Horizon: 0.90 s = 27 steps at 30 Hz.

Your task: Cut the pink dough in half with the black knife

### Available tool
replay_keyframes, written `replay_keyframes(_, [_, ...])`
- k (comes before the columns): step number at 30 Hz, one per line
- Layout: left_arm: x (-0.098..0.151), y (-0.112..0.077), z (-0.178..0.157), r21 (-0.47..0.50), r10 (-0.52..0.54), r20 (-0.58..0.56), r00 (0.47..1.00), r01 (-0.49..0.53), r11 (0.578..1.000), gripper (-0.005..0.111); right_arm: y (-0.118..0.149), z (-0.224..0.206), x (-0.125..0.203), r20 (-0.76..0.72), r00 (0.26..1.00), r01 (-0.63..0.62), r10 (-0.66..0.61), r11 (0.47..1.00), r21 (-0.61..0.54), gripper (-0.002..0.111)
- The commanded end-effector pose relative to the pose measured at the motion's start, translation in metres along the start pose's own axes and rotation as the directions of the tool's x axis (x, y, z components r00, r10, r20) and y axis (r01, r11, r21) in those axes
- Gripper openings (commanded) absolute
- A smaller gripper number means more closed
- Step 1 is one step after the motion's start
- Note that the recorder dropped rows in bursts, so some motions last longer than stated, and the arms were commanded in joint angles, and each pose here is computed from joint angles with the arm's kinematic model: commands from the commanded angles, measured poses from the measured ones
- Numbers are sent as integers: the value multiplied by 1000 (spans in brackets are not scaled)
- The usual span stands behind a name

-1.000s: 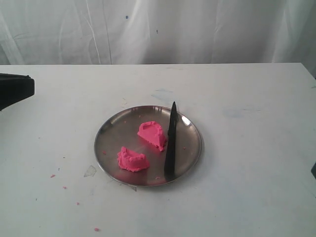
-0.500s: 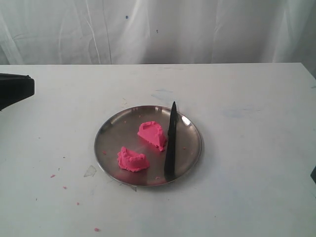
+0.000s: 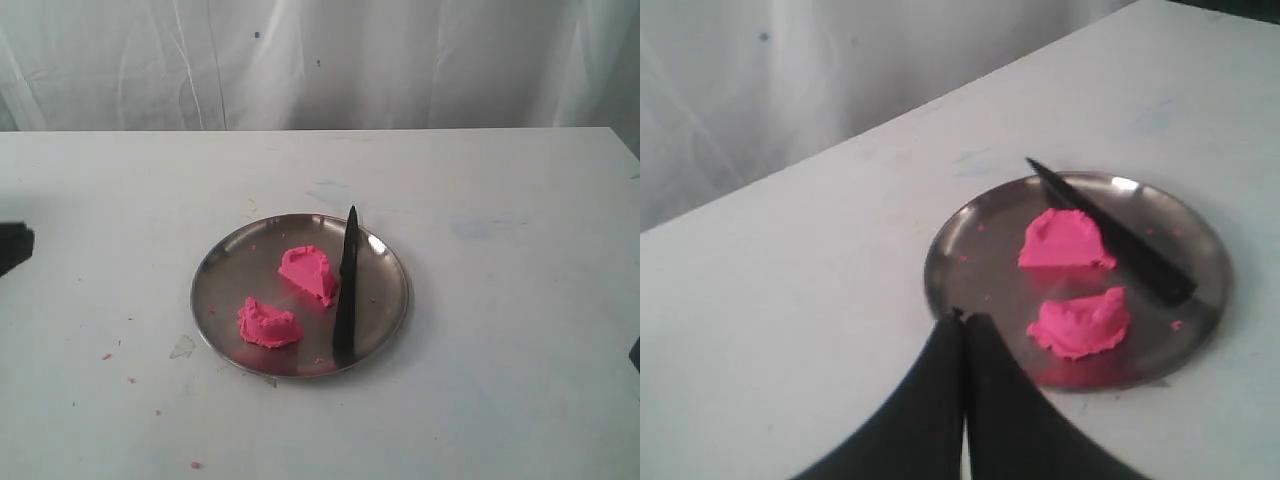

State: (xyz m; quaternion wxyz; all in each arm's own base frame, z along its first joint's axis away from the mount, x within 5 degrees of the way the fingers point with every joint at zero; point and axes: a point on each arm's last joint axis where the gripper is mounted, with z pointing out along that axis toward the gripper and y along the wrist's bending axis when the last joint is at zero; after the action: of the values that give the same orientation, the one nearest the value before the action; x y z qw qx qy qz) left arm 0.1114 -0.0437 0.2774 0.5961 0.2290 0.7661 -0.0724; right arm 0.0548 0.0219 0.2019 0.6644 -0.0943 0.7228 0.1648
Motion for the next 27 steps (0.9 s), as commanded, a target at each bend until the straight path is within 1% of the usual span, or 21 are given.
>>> replay_keyframes(1, [72,-6,-11,-118,-127,60,990,134,984,0,0,0,1,4,1000,3,-3,1000,5,0])
replay_keyframes(3, [97,-11,-12,-115,-172,36,985,175,978,0,0,0,1,4,1000,3,-3,1000,5,0])
replay_keyframes(4, [102,-13,-15,-111,-169,39,985,172,979,0,0,0,1,4,1000,3,-3,1000,5,0])
replay_keyframes(9, [114,-20,-19,-61,-164,-83,983,160,985,0,0,0,1,4,1000,3,-3,1000,5,0])
replay_keyframes(12, [117,-22,-21,-47,-164,-114,980,160,986,0,0,0,1,4,1000,3,-3,1000,5,0])
replay_keyframes(17, [114,-22,-26,-51,-154,-46,987,152,987,0,0,0,1,4,1000,3,-3,1000,5,0])
replay_keyframes(18, [113,-22,-27,-55,-141,-26,990,140,989,0,0,0,1,4,1000,3,-3,1000,5,0])
replay_keyframes(22, [111,-19,-33,-97,-14,33,999,17,995,0,0,0,1,4,1000,3,-3,1000,5,0])
replay_keyframes(23, [110,-19,-34,-105,6,47,999,-1,994,0,0,0,1,4,1000,3,-3,1000,5,0])
replay_keyframes(27, [110,-19,-34,-108,9,54,998,-3,994,0,0,0,1,4,1000,3,-3,1000,5,0])
